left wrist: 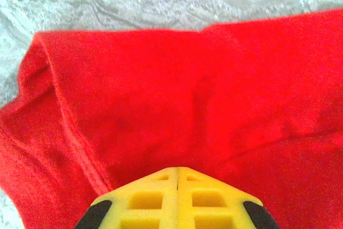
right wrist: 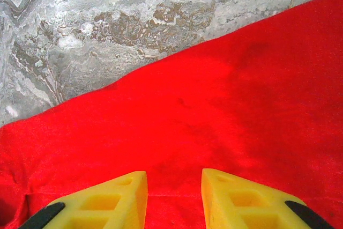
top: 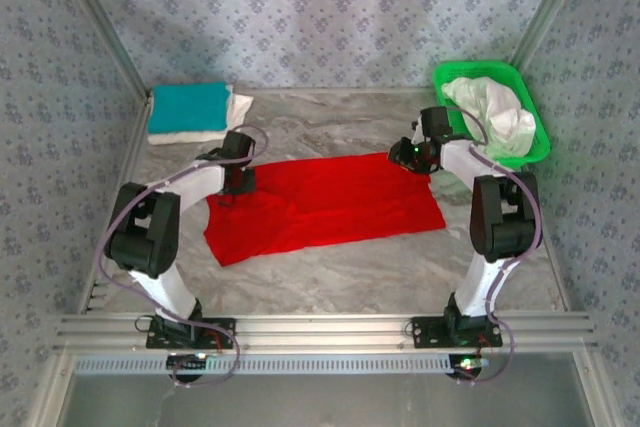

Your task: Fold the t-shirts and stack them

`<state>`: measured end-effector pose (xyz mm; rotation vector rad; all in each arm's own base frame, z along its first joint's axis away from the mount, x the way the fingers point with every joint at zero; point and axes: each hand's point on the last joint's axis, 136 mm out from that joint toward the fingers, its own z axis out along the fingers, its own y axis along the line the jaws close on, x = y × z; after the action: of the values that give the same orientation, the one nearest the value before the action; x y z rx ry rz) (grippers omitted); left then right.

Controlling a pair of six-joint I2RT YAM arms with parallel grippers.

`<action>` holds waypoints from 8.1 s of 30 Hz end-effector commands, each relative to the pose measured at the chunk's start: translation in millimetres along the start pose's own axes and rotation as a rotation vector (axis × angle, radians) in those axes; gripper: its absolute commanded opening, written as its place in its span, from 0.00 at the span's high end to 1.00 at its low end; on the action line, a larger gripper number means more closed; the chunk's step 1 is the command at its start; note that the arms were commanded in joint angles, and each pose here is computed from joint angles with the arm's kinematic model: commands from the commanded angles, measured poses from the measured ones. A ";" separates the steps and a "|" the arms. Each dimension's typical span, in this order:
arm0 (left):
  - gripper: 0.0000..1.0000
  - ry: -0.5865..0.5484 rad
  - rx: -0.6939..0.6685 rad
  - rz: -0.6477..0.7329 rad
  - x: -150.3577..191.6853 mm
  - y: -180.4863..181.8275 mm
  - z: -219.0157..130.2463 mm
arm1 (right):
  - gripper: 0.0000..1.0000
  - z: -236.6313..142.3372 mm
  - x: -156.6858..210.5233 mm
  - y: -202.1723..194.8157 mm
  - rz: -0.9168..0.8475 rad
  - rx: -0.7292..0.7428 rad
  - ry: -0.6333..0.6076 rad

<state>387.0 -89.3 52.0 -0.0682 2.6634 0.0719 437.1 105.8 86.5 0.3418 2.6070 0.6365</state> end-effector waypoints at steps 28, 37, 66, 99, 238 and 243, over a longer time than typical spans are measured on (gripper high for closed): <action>0.56 -0.005 0.118 -0.270 -15.5 21.5 5.2 | 0.65 -3.2 -5.0 -2.9 0.004 -0.010 0.010; 0.47 0.024 0.110 -0.304 -13.5 19.8 18.7 | 0.65 -6.1 -4.7 -1.9 0.010 -0.023 0.014; 1.00 -0.076 0.106 -0.246 -63.3 22.5 9.1 | 0.65 -15.4 -7.3 3.5 0.009 -0.036 0.001; 0.53 -0.181 0.366 -0.067 -75.1 -47.0 -94.3 | 0.65 -5.3 7.7 5.0 0.000 -0.046 0.026; 1.00 -0.089 -0.060 -0.149 69.3 -60.7 -52.7 | 0.64 2.8 12.4 -17.5 0.040 -0.031 0.051; 0.62 -0.148 -0.116 -0.188 90.0 -61.2 -57.9 | 0.62 5.2 11.9 -20.2 0.042 -0.029 0.052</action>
<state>290.3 -171.7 52.1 -0.2164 2.5774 0.0960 426.4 94.9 74.3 0.3795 2.6273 0.6870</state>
